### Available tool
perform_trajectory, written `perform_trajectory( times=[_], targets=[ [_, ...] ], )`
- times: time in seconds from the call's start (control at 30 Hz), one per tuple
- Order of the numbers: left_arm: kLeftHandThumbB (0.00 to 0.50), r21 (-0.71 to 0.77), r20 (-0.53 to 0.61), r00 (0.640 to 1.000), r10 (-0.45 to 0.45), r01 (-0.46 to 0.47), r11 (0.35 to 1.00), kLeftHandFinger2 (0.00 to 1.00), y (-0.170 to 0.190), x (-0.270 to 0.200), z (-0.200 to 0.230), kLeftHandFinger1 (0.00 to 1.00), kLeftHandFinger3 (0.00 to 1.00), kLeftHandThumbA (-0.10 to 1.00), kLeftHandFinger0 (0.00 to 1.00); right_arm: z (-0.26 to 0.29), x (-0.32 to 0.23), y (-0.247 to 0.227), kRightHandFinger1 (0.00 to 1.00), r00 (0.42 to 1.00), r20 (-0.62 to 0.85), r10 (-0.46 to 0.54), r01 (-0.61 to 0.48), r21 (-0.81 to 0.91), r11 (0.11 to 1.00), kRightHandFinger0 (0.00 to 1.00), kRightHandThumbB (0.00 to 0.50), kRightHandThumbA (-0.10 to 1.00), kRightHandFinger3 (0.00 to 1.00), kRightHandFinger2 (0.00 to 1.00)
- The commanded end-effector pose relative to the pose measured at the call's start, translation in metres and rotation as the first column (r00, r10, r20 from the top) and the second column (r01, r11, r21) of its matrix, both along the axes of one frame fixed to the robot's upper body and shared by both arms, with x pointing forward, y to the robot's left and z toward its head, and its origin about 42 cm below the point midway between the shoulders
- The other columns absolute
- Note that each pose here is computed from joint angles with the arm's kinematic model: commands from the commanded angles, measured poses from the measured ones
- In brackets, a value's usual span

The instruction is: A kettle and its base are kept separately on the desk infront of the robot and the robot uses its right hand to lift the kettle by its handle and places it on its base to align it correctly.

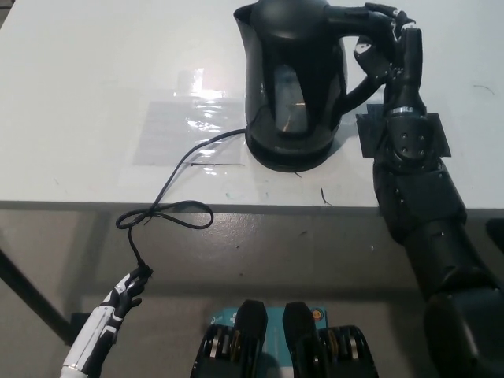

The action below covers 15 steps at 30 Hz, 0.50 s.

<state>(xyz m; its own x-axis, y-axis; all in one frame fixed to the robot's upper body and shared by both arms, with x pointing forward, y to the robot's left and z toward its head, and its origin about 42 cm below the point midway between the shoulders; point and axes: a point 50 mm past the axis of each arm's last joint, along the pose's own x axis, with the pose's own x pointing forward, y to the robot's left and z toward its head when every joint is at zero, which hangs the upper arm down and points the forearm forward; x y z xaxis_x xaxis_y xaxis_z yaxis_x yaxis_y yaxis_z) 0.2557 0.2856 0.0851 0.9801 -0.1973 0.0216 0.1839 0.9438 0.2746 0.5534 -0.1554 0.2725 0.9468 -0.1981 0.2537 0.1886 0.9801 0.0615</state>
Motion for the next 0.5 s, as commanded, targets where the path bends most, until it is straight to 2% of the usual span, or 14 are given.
perform_trajectory(
  times=[0.0, 0.07, 0.13, 0.17, 0.27, 0.47],
  targets=[
    [0.351, 0.013, 0.038, 0.999, -0.026, 0.026, 1.000, 1.00, 0.004, 0.004, 0.012, 1.00, 1.00, 1.00, 1.00, 0.042, 0.004, 0.015, 0.25, 0.990, 0.137, 0.024, -0.035, 0.073, 0.997, 0.00, 0.113, -0.10, 0.66, 0.64],
    [0.337, 0.020, 0.047, 0.998, -0.029, 0.028, 0.999, 1.00, 0.005, 0.005, 0.012, 1.00, 1.00, 1.00, 1.00, 0.038, 0.003, 0.018, 0.25, 0.990, 0.136, 0.027, -0.038, 0.079, 0.996, 0.00, 0.113, -0.10, 0.66, 0.64],
    [0.348, 0.021, 0.048, 0.998, -0.030, 0.029, 0.999, 1.00, 0.006, 0.005, 0.012, 1.00, 1.00, 1.00, 1.00, 0.037, 0.003, 0.020, 0.25, 0.991, 0.132, 0.030, -0.041, 0.087, 0.995, 0.00, 0.112, -0.10, 0.66, 0.64],
    [0.364, 0.017, 0.043, 0.999, -0.025, 0.025, 1.000, 1.00, 0.006, 0.005, 0.011, 1.00, 1.00, 1.00, 1.00, 0.035, 0.002, 0.021, 0.27, 0.992, 0.120, 0.033, -0.044, 0.093, 0.995, 0.00, 0.109, -0.10, 0.70, 0.66],
    [0.350, 0.017, 0.043, 0.999, -0.024, 0.024, 1.000, 1.00, 0.005, 0.004, 0.012, 1.00, 1.00, 1.00, 1.00, 0.032, 0.001, 0.023, 0.27, 0.993, 0.110, 0.042, -0.053, 0.101, 0.994, 0.00, 0.118, -0.10, 0.73, 0.68],
    [0.358, 0.012, 0.039, 0.999, -0.025, 0.025, 1.000, 1.00, 0.005, 0.004, 0.013, 1.00, 1.00, 1.00, 1.00, 0.030, 0.000, 0.026, 0.24, 0.993, 0.112, 0.037, -0.043, 0.050, 0.998, 0.00, 0.123, -0.10, 0.65, 0.63]
  ],
)
